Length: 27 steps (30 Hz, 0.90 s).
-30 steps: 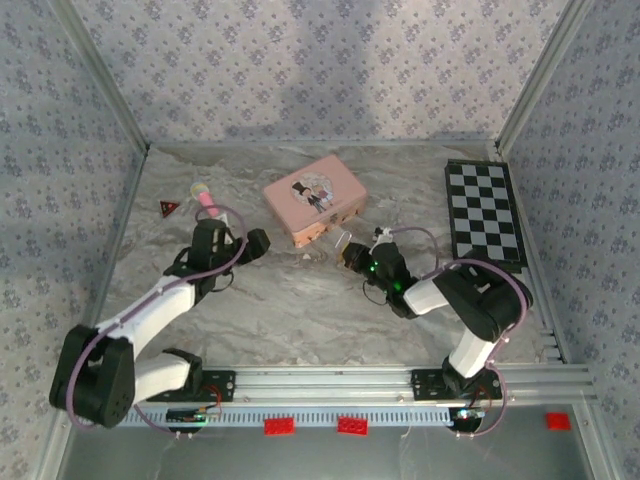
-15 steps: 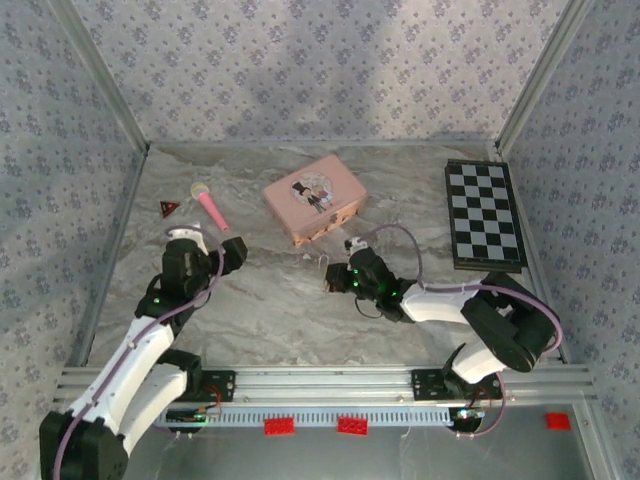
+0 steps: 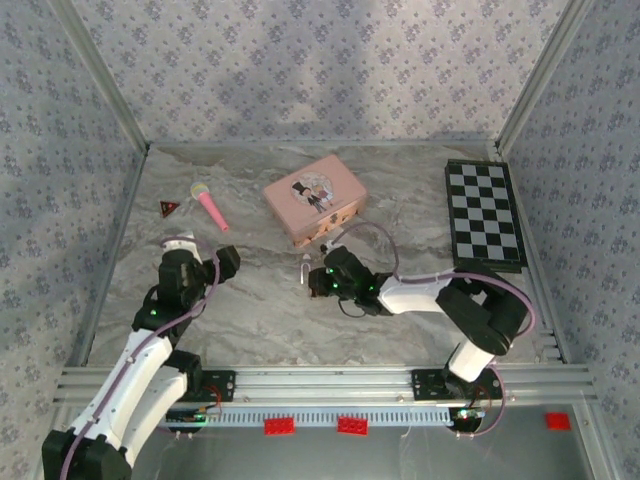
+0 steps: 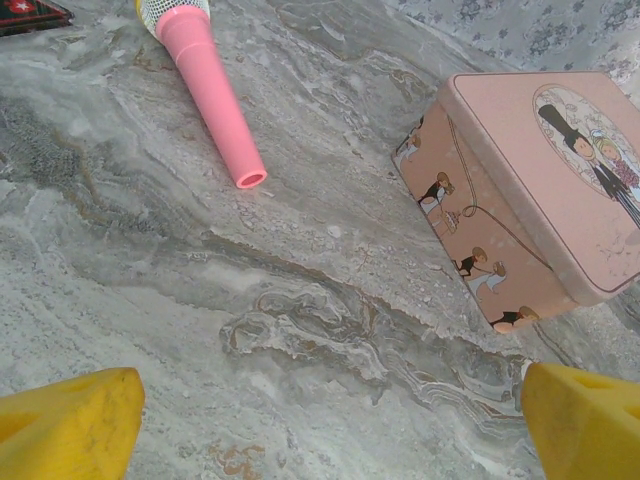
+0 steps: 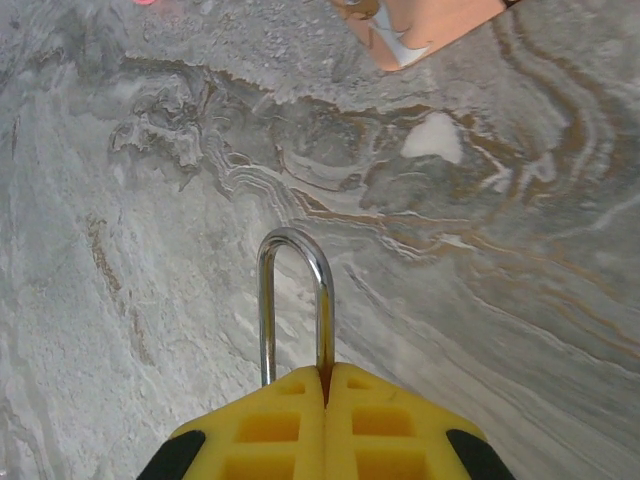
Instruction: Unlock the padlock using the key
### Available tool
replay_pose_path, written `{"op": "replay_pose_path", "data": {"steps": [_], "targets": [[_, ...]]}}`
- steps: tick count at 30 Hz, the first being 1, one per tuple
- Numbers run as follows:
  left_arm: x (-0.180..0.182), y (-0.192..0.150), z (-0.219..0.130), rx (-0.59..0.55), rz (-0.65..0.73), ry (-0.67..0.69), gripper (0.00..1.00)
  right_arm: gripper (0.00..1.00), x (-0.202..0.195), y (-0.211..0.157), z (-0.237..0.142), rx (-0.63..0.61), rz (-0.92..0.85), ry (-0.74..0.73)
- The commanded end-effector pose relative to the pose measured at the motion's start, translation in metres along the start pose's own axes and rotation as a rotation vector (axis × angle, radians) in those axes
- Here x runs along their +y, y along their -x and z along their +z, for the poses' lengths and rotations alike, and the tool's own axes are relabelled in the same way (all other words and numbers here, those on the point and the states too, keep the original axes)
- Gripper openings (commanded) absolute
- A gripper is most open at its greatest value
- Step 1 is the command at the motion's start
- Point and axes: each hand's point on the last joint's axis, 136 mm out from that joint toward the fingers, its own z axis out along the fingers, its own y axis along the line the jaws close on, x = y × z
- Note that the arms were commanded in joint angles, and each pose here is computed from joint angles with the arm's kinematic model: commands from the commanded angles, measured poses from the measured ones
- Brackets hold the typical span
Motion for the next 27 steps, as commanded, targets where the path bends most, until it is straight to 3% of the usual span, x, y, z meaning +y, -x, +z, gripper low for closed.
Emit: {"op": "replay_pose_path", "data": {"steps": [1, 17, 27], "targets": [[0.0, 0.001, -0.001, -0.013, -0.005, -0.012, 0.97, 0.0, 0.009, 0.002, 0.009, 0.016, -0.011, 0.003], [0.003, -0.01, -0.002, 0.004, -0.001, -0.019, 0.97, 0.0, 0.018, -0.002, 0.045, 0.076, -0.034, -0.019], [0.004, -0.01, -0.001, 0.003, 0.003, -0.015, 0.98, 0.0, 0.007, -0.005, 0.047, 0.102, -0.041, -0.089]]}}
